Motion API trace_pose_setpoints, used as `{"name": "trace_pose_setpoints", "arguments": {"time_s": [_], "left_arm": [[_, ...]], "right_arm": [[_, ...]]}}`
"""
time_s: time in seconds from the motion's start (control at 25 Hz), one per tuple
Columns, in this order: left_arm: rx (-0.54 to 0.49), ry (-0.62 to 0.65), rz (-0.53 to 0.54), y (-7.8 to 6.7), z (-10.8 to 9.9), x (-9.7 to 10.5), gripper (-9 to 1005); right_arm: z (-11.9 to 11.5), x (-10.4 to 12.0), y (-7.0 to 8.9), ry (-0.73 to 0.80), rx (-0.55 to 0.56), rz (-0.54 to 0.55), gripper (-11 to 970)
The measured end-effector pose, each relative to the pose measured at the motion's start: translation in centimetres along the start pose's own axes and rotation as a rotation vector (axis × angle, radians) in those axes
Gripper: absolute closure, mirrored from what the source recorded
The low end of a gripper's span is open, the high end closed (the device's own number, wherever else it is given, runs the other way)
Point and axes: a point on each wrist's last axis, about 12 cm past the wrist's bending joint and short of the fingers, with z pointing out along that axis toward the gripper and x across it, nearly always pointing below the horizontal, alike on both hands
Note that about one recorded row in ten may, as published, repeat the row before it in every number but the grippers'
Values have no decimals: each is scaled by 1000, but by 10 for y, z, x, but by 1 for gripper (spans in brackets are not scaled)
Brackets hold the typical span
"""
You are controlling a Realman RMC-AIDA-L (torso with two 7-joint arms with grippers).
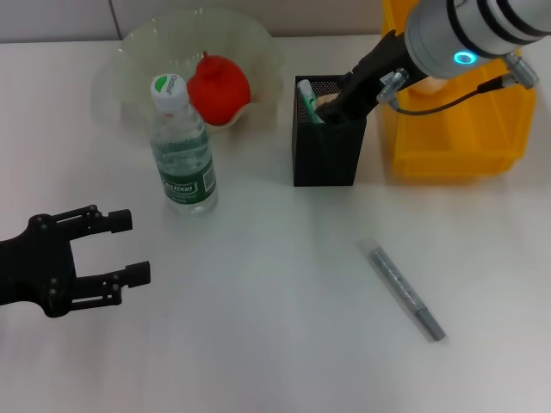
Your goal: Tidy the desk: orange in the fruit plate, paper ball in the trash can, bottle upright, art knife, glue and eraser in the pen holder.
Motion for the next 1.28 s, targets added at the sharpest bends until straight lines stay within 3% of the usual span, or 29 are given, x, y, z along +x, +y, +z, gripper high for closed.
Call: {"name": "trace_pose_setpoints", "arguments": {"time_s": [0.36,0.64,0.88,1.28], "left_arm": [[3,-2,3,0,2,0,196],[6,-4,5,0,3,-1,196],[10,-5,10,2,5,-3,196],[12,-1,21,4,4,-7,196]], "right_arm": [[26,6,-14,-21,29,46,529],[31,9,-18,-25,37,64,532],[20,5,-15,-34,34,48,442],[-9,3,3,53,-15,21,443]]}}
